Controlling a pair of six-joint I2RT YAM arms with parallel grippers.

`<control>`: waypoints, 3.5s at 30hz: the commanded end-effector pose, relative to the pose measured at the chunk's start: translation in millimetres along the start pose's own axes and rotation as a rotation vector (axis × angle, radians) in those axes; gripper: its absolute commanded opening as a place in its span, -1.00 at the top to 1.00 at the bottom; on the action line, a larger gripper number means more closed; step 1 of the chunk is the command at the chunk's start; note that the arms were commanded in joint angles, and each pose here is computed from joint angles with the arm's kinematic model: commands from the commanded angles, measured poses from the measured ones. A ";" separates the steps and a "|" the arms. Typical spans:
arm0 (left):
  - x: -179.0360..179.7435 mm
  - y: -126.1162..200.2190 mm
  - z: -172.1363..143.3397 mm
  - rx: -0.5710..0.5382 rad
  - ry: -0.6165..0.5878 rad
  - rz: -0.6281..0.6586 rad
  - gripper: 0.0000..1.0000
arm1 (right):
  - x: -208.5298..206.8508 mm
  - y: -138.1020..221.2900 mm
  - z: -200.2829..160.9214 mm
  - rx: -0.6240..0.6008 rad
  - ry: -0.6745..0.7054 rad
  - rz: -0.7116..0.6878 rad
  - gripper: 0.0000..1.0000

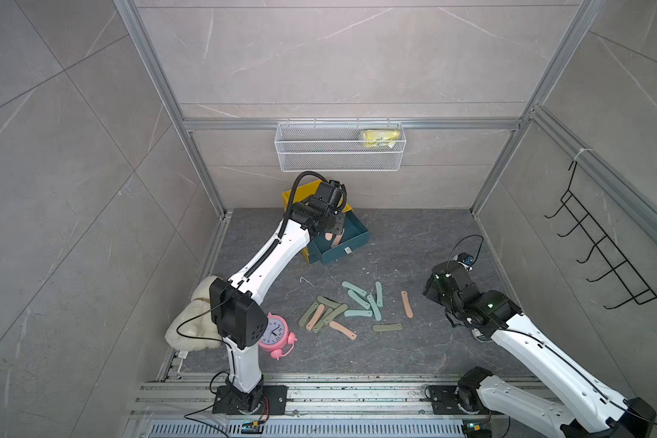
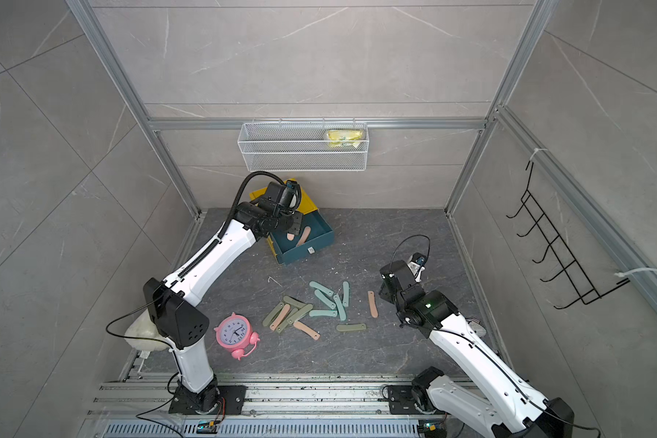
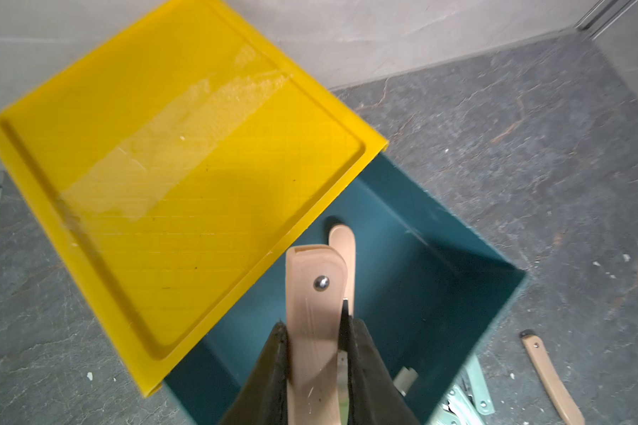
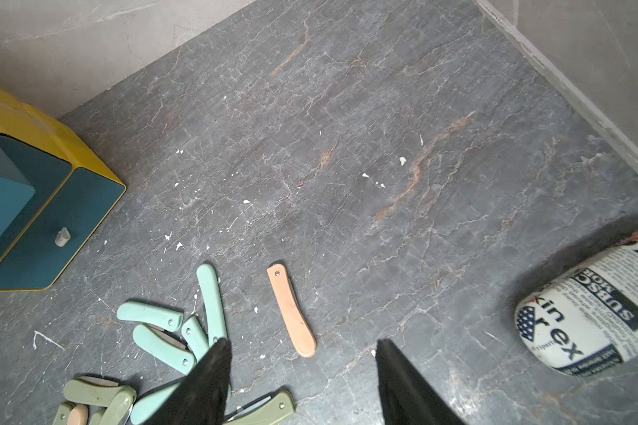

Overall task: Place the fruit knives into the drawer by color
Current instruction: Place the fruit knife in the drawer, then pick up the fruit knife from the center of the board, then place the fruit knife in the drawer.

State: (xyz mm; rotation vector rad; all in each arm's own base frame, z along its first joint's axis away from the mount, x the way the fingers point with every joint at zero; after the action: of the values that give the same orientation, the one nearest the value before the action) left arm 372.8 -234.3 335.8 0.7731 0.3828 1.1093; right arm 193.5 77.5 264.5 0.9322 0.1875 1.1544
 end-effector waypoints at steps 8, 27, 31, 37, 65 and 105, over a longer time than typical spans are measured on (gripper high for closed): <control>-5.7 -10.6 1.9 0.016 -0.027 -0.053 0.10 | 11.7 -5.5 2.0 0.036 0.023 0.013 -0.31; 9.2 108.6 28.3 -0.343 0.117 -0.236 -0.99 | 20.6 -65.4 -36.8 0.246 0.104 -0.076 -0.35; 11.4 122.7 3.7 -0.380 0.175 -0.265 -0.99 | 17.8 -86.0 -47.9 0.272 0.116 -0.119 -0.33; 12.2 126.8 -49.5 -0.416 0.240 -0.309 -0.99 | 16.6 -117.6 -59.1 0.351 0.139 -0.168 -0.26; 24.7 112.4 -156.1 -0.296 0.388 -0.163 -0.99 | 13.9 -167.2 -76.6 0.483 0.145 -0.219 0.53; 30.8 106.5 -217.7 -0.115 0.498 -0.062 -0.99 | 301.0 -39.7 39.1 0.141 0.425 0.353 0.74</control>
State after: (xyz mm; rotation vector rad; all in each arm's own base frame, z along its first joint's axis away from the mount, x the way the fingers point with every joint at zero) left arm 181.9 -104.9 265.6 0.4011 0.7302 1.2547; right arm 374.3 306.7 360.4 0.8789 0.3821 1.7193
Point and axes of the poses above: each gripper's point midway between its finger pads, its own y axis back along the fingers, its own x axis along the line the jaws close on, z = x × y, the point moved 10 cm from there along y, back along the fingers, and after that the axes turned 8 degrees about -y, right-handed, at the moved point
